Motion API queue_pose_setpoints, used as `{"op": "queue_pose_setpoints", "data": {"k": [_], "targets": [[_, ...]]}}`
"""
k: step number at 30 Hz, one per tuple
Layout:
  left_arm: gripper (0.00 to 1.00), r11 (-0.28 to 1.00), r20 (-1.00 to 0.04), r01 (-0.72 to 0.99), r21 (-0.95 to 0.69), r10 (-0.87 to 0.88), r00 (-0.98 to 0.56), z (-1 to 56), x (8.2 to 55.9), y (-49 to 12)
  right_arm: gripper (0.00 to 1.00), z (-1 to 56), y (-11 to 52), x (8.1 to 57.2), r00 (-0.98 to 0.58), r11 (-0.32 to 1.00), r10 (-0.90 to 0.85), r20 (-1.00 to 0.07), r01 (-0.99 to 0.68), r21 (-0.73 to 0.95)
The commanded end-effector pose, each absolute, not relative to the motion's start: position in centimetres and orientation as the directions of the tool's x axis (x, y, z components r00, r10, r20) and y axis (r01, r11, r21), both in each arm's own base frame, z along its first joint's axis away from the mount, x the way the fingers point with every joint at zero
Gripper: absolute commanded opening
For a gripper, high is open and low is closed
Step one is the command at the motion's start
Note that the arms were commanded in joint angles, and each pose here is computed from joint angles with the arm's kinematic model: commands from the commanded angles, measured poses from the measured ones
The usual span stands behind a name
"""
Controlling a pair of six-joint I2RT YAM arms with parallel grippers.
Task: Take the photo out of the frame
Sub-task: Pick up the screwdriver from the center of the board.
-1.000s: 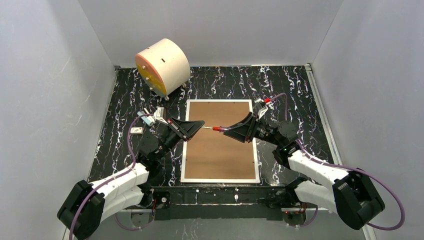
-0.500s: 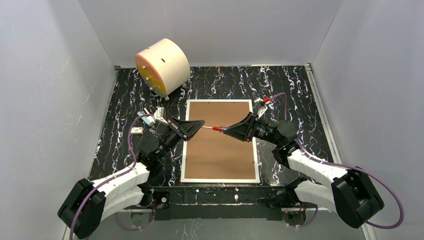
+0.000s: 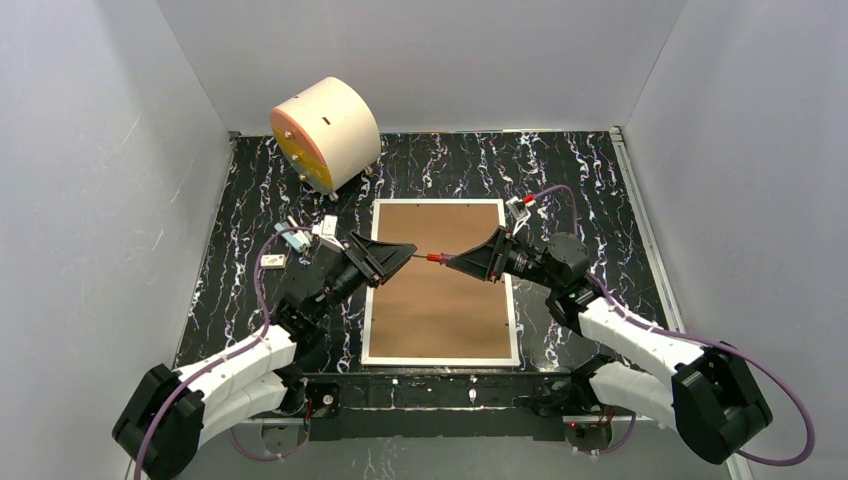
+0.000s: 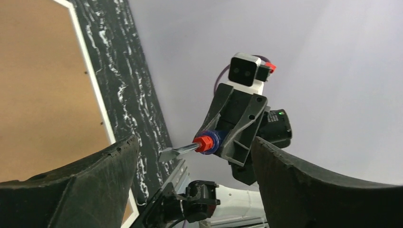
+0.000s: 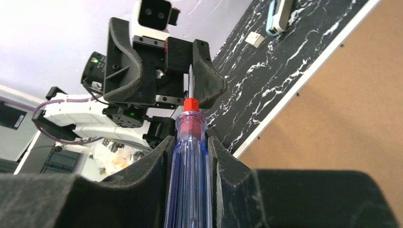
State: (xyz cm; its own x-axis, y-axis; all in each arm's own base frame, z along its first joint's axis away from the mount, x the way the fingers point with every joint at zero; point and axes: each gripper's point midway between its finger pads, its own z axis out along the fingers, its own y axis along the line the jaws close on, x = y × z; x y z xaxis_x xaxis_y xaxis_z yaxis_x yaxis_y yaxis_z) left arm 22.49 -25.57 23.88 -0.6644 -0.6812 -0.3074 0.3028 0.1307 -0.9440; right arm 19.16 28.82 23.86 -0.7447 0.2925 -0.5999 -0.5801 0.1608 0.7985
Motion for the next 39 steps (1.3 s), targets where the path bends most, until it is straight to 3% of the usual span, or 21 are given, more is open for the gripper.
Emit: {"op": "queue_pose_setpoints", "data": {"k": [1,9,16,21,26,30,39], "targets": [[0.87,0.311,-0.453,0.33,-0.891,-0.628,-0.633,23.5,23.0,-25.3,0.01,26.0,28.5,19.4,-0.714,0.188,0.32,-0.623,-0.597,0.78],[0.98,0.599,-0.623,0.292,-0.746,-0.474,-0.622,20.5,23.1,-23.2,0.01,25.7,27.9,19.8,-0.756,0.281,0.307,-0.578,-0.508,0.814],[0.98,0.712,-0.689,0.274,-0.647,-0.391,-0.61,19.6,23.2,-21.5,0.01,25.1,27.3,20.3,-0.802,0.379,0.304,-0.514,-0.393,0.838],[0.98,0.61,-0.712,0.425,-0.668,-0.359,-0.603,22.2,22.4,-23.9,0.01,24.9,27.6,19.8,-0.83,0.37,0.272,-0.488,-0.378,0.849],[0.98,0.592,-0.841,0.661,-0.461,-0.056,-0.538,24.2,21.0,-25.0,0.01,24.4,28.3,18.9,-0.861,0.374,0.155,-0.484,-0.402,0.836],[0.98,0.445,-0.832,0.797,-0.408,0.18,-0.526,24.2,18.8,-26.7,0.01,25.7,28.9,17.3,-0.859,0.29,0.051,-0.51,-0.476,0.83],[0.98,0.115,-0.787,0.884,-0.453,0.415,-0.457,23.8,13.4,-27.1,0.01,28.7,28.5,13.3,-0.791,0.113,-0.151,-0.593,-0.609,0.785]]}}
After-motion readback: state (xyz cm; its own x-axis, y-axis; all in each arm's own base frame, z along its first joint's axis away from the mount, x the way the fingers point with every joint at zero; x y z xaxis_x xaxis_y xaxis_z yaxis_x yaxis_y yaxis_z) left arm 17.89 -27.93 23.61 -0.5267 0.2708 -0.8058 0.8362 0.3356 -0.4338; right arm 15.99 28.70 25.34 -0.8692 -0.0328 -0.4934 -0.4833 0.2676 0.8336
